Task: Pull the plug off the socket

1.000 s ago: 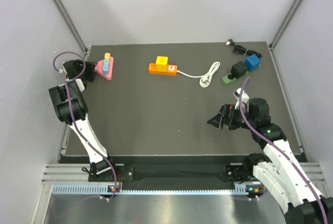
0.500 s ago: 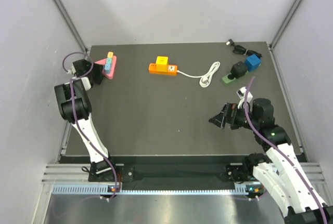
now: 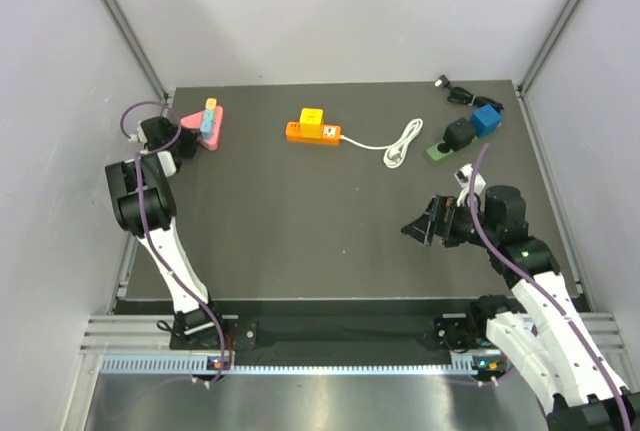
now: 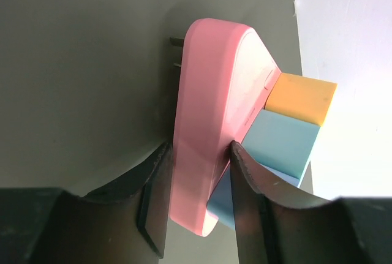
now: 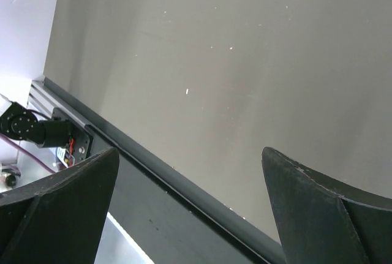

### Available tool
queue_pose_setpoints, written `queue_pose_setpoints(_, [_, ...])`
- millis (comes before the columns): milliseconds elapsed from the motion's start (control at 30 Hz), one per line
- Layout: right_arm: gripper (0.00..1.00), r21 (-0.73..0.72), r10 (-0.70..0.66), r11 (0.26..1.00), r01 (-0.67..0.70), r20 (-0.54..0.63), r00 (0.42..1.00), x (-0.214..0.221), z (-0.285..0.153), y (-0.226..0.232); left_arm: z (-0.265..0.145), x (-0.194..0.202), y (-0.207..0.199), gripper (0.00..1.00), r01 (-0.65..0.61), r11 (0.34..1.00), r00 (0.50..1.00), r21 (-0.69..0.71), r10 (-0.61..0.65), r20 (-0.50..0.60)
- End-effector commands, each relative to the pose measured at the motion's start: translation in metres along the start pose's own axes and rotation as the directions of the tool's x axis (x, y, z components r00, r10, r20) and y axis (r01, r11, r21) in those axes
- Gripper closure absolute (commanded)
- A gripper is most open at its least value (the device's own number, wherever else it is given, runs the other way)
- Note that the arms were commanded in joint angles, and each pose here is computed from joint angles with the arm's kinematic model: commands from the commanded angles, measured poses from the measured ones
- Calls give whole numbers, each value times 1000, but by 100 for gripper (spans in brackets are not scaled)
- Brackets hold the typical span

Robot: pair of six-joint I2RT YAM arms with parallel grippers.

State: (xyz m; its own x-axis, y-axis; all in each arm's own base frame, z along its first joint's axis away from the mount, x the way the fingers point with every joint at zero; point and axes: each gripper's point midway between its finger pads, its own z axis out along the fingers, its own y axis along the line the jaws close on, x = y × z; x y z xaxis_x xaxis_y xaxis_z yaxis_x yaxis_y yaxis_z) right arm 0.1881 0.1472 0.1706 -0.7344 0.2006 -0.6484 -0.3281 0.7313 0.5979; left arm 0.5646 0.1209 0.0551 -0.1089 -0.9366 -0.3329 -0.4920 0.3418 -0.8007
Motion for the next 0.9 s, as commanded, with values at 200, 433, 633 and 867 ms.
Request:
queue_pose_setpoints(200, [0, -14, -39, 999, 39, 60, 997, -16, -5, 6, -55, 9, -2, 100, -146, 989, 989, -20, 146, 25])
queue_pose_setpoints(433, [0, -27, -41, 999, 42, 55, 998, -8, 7, -2, -125, 50, 8, 100, -227, 973, 974, -36, 227, 13])
queue_pose_setpoints(633, [0, -32, -27, 999, 28, 31, 999, -4, 19, -7, -175, 121, 38, 100, -224, 975, 968, 3, 223, -119])
queue_pose_setpoints(867, [0, -59, -32, 998, 31, -5, 999, 5, 42, 9, -230, 186, 32, 100, -256, 956, 941, 143, 281, -188])
